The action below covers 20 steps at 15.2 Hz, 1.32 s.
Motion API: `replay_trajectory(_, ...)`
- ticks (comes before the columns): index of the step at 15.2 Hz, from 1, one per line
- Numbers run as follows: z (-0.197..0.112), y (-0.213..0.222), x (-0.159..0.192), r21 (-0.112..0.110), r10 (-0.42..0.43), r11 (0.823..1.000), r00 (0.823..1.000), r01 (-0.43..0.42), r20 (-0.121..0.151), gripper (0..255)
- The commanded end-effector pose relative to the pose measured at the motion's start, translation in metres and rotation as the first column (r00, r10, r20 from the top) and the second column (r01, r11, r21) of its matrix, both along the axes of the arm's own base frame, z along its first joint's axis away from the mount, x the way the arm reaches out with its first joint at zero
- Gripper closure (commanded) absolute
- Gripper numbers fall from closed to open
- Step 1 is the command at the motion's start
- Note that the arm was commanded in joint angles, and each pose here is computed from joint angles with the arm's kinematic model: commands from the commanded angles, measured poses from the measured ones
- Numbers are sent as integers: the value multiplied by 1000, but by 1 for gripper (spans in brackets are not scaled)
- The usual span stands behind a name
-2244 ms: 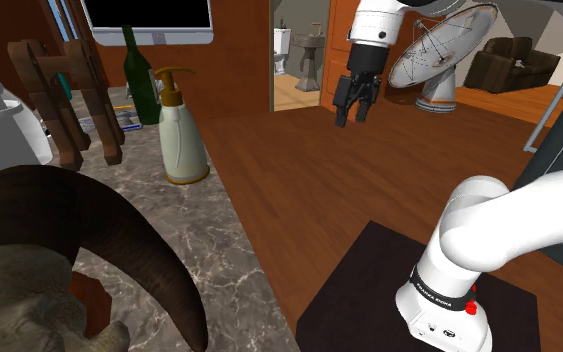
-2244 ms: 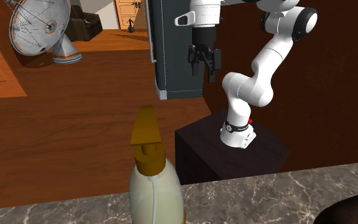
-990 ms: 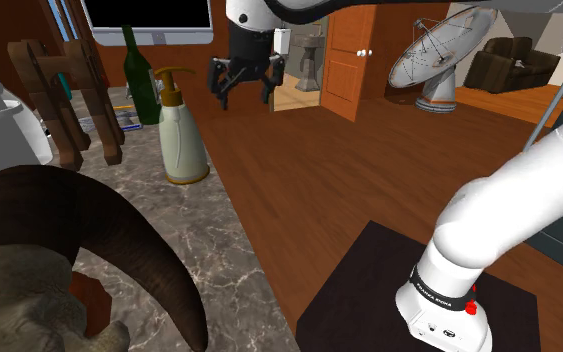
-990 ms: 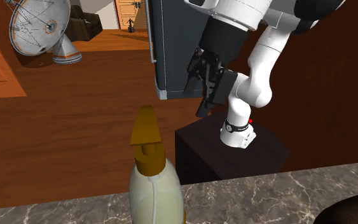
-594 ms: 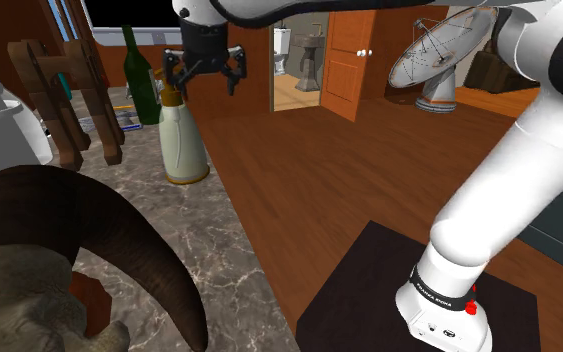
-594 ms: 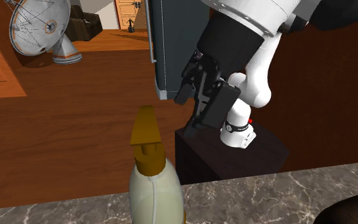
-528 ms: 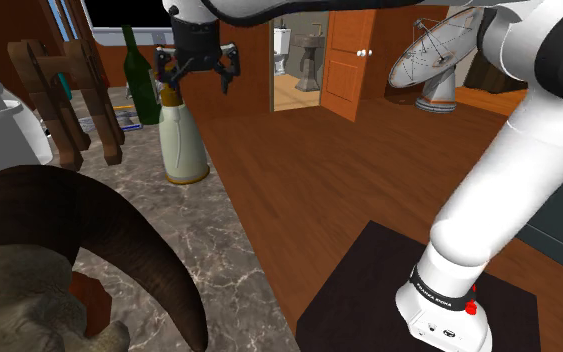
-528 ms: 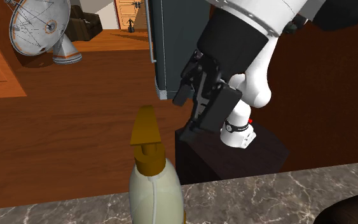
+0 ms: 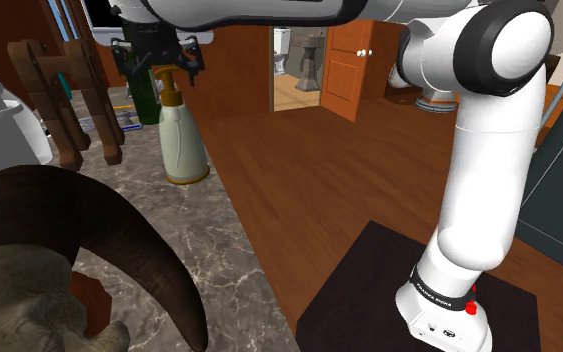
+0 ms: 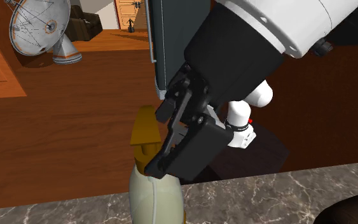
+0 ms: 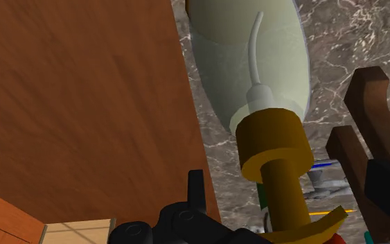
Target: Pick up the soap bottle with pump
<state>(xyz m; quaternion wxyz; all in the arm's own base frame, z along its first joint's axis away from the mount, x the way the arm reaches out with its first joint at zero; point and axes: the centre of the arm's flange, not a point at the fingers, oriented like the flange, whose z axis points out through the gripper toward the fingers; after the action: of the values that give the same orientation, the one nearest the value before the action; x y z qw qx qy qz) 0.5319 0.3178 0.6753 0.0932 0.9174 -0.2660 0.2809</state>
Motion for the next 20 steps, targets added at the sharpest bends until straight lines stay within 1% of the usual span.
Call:
replay_trajectory(1, -9, 0, 2, -1, -3, 1000, 1000, 3, 3, 0)
replay_trajectory(4, -25, 0, 2, -1, -3, 1000, 1000, 3, 3, 0)
replay_trajectory(6, -28, 0, 2, -1, -3, 1000, 1000, 3, 3, 0)
replay_trajectory(7, -28, 0, 2, -1, -3, 1000, 1000, 3, 3, 255)
replay_trajectory(16, -28, 0, 2, -1, -3, 1000, 1000, 3, 3, 255)
replay_trajectory(20, -7, 0, 2, -1, -3, 1000, 1000, 3, 3, 255)
